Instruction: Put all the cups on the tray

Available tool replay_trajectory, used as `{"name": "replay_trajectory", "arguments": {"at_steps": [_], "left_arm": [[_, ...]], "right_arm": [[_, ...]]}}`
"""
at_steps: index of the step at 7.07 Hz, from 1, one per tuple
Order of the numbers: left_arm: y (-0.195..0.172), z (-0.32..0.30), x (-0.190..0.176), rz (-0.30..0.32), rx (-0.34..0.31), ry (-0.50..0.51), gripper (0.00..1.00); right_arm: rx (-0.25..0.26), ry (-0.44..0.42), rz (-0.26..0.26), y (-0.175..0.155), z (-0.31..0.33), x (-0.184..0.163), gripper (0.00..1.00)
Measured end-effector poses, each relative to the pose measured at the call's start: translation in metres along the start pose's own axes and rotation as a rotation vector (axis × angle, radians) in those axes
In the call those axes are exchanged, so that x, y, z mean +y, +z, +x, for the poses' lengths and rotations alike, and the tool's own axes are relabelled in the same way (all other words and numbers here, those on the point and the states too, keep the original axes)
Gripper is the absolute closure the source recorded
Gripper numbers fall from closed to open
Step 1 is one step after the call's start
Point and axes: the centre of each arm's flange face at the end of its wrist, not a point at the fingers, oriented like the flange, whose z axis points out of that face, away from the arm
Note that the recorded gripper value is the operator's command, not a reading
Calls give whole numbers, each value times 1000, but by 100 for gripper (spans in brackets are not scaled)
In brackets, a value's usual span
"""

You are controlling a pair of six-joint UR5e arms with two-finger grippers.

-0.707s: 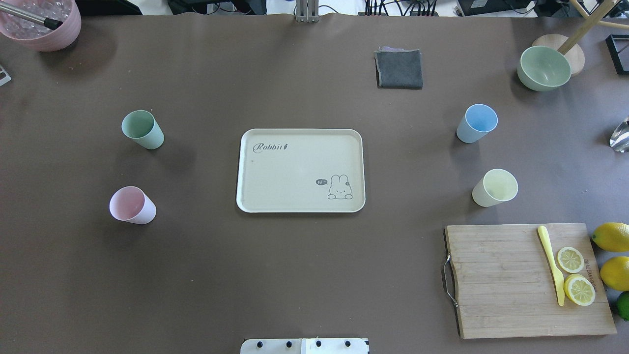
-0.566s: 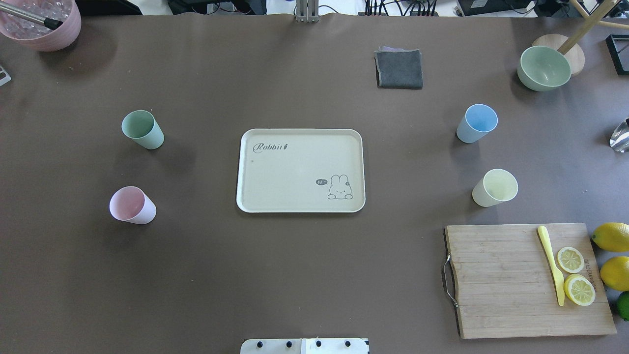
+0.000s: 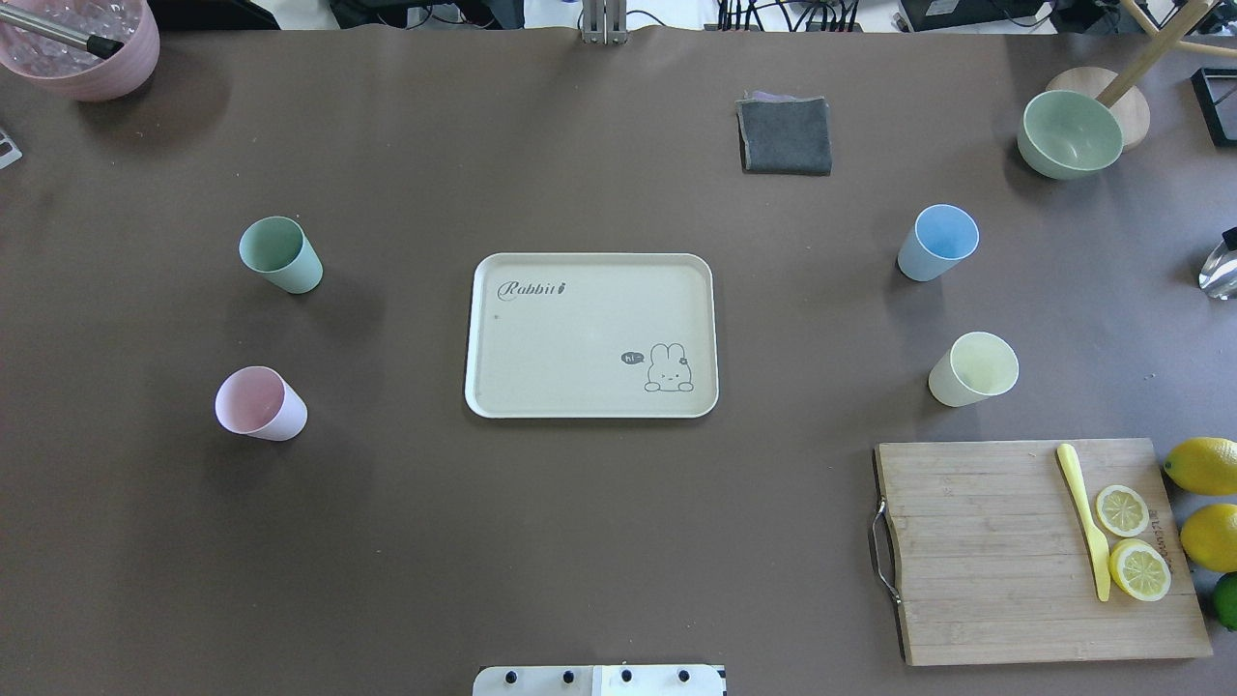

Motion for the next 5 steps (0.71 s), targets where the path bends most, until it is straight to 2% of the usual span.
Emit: {"name": "replay_trajectory", "arguments": {"at_steps": [5], "left_arm": [[-14,20,12,26,11,15,2]], "right_arm": [[-5,6,-4,1,-1,4,0]]}}
